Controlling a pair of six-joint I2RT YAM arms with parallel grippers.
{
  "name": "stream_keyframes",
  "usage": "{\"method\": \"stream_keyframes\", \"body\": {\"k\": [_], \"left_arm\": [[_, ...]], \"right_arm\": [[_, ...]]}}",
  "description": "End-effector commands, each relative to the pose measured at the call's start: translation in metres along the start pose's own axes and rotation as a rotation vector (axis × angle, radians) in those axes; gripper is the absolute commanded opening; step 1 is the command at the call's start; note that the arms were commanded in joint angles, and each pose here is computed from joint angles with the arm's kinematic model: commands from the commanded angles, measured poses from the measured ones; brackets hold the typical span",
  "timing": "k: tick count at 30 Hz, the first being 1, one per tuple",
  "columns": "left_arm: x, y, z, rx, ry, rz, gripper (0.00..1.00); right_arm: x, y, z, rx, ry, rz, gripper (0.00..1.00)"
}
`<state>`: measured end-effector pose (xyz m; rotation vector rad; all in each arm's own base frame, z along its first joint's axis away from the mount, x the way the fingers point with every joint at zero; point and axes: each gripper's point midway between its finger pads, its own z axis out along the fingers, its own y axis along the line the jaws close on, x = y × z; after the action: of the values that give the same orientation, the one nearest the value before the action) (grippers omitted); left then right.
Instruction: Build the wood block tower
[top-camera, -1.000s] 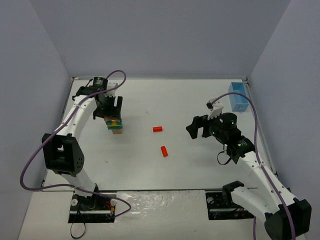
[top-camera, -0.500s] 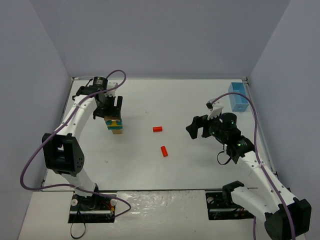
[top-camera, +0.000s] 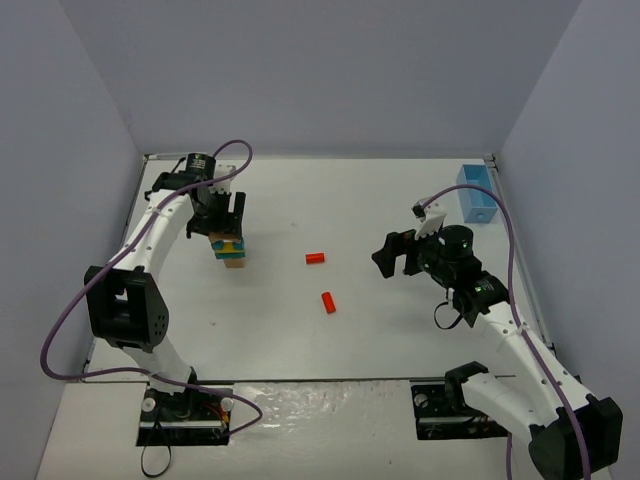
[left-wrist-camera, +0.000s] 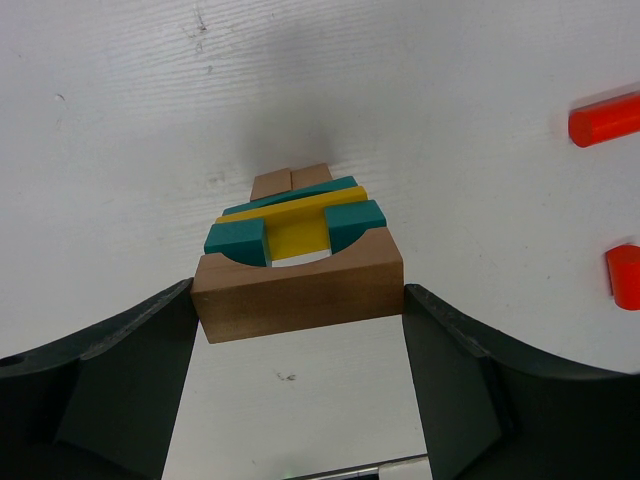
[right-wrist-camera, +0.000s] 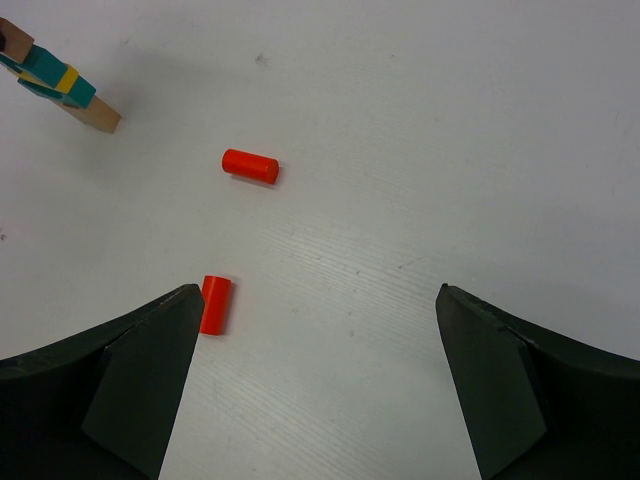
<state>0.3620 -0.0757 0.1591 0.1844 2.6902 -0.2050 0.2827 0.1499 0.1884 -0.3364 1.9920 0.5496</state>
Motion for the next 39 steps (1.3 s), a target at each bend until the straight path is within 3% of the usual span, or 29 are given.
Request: {"method": "stream_keyframes", "body": {"k": [1, 11, 14, 24, 39], "left_arm": [[-0.0239, -0.0022, -0.0124, 0.013, -0.083, -0.007, 0.00], [-0.0231, -0.0017, -0.0114, 0.009, -0.079, -0.009, 0.02], [-0.0224, -0.0024, -0.0106, 0.013, -0.076, -0.006, 0.09], [-0.0230, -0.0028, -0.0127, 0.015, -0.082, -0.004, 0.15], [-0.0220, -0.0015, -0.0124, 0.008, -0.078, -0.003, 0.16]], "right_arm": [[-0.0292, 0.0051, 0.0003, -0.018, -0.086, -0.025, 1.00], [-0.0280, 0.0049, 0.0010, -0.019, -0.082, -0.025, 1.00], [-0.0277, 0.0055, 0.0015, -0.023, -0.080, -0.025, 1.00], [-0.0277, 0.0056, 0.0014, -0.024, -0.081, -0.025, 1.00], [-0.0267, 0.0060, 0.0022, -0.028, -0.077, -0.024, 1.00]]}}
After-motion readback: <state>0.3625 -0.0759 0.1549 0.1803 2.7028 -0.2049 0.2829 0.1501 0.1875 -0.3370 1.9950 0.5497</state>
